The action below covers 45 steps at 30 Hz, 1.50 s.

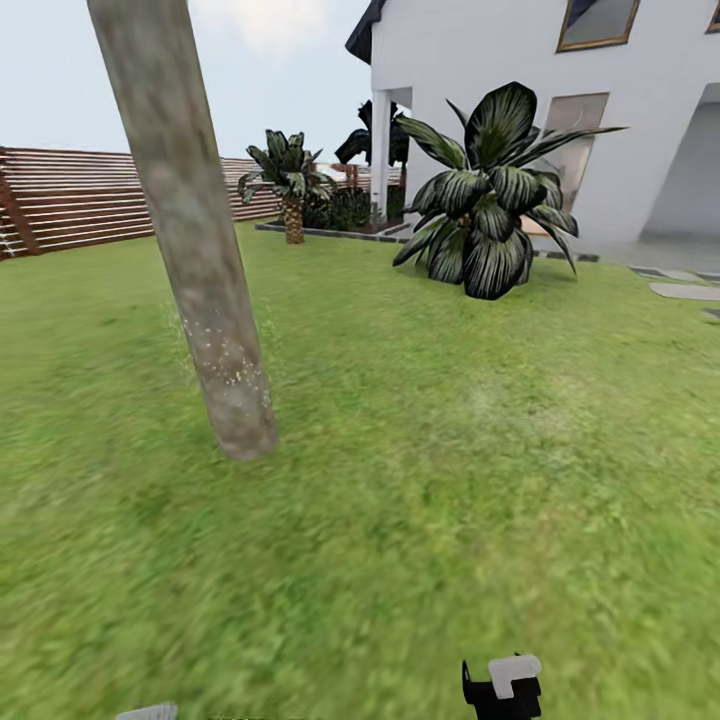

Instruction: In the garden, pick up the pesticide atomizer on the floor and spray pesticide onto both trees until each tree trunk is fully covered.

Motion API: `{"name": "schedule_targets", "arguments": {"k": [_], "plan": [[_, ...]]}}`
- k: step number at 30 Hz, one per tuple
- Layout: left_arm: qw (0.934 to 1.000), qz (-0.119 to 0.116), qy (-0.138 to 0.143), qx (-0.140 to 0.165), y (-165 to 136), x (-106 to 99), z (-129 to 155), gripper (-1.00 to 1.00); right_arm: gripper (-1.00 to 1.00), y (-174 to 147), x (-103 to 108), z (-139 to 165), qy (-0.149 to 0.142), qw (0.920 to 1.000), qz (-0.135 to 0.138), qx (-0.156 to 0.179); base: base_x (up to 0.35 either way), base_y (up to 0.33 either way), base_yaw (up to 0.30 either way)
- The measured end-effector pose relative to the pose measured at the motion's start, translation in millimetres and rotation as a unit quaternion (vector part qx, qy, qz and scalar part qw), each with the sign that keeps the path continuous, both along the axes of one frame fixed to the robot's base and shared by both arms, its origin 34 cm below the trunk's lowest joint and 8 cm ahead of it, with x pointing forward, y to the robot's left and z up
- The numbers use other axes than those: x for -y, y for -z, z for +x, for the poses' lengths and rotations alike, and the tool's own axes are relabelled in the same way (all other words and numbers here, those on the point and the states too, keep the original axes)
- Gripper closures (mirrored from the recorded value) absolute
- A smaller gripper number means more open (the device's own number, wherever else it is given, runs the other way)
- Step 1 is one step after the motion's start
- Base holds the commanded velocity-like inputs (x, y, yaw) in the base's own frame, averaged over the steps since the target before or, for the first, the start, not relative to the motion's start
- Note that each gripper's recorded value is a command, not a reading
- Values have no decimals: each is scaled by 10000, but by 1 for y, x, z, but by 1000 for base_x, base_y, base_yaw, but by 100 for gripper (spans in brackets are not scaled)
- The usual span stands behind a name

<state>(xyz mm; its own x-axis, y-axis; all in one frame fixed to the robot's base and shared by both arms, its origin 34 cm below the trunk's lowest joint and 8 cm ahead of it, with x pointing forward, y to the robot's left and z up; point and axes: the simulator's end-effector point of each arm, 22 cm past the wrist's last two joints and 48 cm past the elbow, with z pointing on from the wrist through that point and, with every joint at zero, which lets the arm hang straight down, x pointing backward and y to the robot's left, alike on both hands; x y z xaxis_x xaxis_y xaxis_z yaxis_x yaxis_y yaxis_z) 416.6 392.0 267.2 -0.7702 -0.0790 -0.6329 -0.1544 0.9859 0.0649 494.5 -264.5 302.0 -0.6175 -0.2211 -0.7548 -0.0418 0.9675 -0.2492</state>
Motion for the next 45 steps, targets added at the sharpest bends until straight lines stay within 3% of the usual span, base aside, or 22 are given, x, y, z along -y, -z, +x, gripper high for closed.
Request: {"name": "schedule_targets", "arguments": {"k": [8,30,45], "plan": [[10000,35,-30,26,-2,-1,2,100,-100,-3,0,2,4,10000,-3,38,-86,-236,219],[9999,58,-31,131,-9,-5,8,100,-100,-11,1,8,6,9999,-13,141,-4,-5,219],[9998,55,-41,195,-14,-5,12,100,-100,-16,-2,12,2,9998,7,208,-229,-175,225]]}}
